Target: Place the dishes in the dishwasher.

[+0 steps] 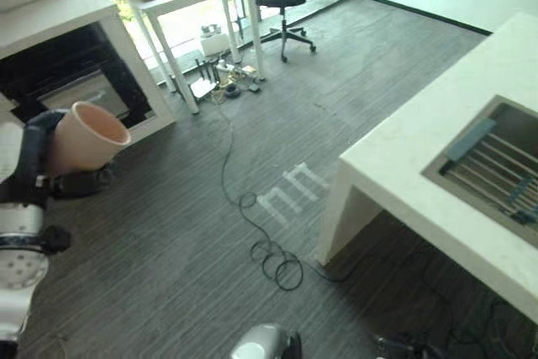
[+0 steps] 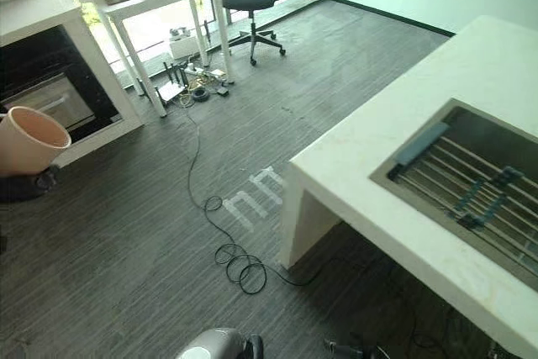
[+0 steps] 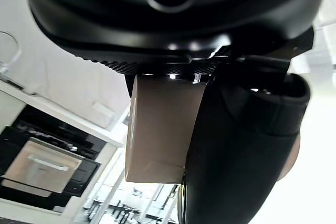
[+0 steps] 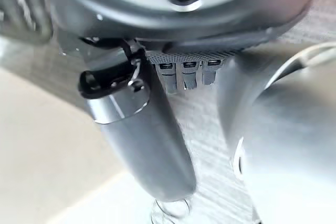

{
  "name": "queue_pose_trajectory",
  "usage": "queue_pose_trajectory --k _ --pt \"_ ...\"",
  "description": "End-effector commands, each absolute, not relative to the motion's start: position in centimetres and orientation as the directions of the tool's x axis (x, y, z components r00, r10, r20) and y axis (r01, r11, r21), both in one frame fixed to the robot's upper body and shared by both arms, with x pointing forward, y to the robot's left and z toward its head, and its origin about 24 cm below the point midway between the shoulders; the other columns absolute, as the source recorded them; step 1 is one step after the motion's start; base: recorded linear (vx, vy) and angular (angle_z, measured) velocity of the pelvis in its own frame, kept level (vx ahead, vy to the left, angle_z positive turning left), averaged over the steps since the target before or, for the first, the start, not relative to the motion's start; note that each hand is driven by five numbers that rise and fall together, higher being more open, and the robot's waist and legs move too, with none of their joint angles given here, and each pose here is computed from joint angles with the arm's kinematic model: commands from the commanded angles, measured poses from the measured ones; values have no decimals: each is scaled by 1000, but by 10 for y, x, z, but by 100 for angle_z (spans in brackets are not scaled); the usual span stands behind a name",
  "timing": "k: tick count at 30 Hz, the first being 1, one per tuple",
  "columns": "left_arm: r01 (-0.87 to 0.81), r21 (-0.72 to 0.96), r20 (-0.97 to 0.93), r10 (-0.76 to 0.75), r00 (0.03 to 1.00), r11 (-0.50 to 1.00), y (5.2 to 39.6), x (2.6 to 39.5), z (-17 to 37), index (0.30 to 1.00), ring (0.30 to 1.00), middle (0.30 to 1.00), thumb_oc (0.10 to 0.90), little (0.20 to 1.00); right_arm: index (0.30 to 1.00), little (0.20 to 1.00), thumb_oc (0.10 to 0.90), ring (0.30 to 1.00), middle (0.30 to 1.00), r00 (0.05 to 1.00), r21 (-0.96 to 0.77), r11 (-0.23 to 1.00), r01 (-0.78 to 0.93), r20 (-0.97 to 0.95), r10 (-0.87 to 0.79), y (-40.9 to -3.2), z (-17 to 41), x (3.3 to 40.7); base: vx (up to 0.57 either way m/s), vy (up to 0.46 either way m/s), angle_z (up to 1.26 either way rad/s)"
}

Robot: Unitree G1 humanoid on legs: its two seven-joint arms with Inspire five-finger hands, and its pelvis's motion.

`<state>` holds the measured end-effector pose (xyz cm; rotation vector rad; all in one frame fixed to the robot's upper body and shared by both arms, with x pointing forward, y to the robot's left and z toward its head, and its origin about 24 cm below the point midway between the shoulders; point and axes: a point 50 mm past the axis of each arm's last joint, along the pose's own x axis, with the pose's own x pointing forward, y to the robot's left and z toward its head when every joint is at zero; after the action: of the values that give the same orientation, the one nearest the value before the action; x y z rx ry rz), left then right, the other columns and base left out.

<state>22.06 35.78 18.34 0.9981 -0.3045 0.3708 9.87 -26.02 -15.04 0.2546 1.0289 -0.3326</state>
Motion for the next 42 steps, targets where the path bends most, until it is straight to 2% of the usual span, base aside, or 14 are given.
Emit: queue_pose_trajectory --k 1,3,4,6,13,20,24,28,32,37,42 --pt "-496 708 624 -117 772 502 325 233 262 300 300 300 400 300 900 900 800 900 900 588 2 947 321 -784 -198 -282 -133 122 158 238 301" --pt "-470 701 623 -141 769 536 311 240 260 300 300 300 400 300 900 900 800 900 900 598 -85 988 125 -788 -144 -280 -131 125 154 181 389" --pt "-464 694 627 -145 766 550 306 242 257 300 300 300 400 300 900 900 800 900 900 597 -87 991 99 -792 -129 -280 -131 125 210 104 249" --pt "-461 674 641 -148 753 577 293 248 243 300 300 300 400 300 900 900 800 900 900 577 -76 991 111 -807 -127 -285 -130 124 245 35 87" --pt "-503 698 650 -154 745 510 280 259 239 300 300 300 400 300 900 900 800 900 900 509 -52 984 170 -851 -132 -284 -135 118 213 -56 45" --pt "-499 701 660 -197 725 510 271 259 253 300 300 300 400 300 900 900 800 900 900 593 -36 981 188 -793 -143 -292 -125 135 207 15 34" --pt "-509 714 653 -196 731 481 275 255 238 300 300 300 400 300 900 900 800 900 900 556 -57 985 162 -820 -138 -292 -127 134 583 197 -57" --pt "-520 702 678 -232 698 486 272 246 227 300 300 300 400 300 900 900 800 900 900 511 -64 968 241 -840 -182 -293 -132 123 439 141 -94" --pt "-508 717 678 -306 669 477 267 237 235 300 300 300 400 300 900 900 800 900 900 514 0 935 353 -836 -194 -285 -136 117 344 85 -71" --pt "-515 716 685 -331 650 471 264 239 253 300 300 300 400 300 900 900 800 900 900 544 23 936 351 -818 -184 -272 -141 112 269 81 -24" --pt "-562 707 700 -307 645 430 262 248 272 300 300 300 400 300 900 900 800 900 900 546 11 940 342 -816 -189 -281 -138 112 460 -289 -33"
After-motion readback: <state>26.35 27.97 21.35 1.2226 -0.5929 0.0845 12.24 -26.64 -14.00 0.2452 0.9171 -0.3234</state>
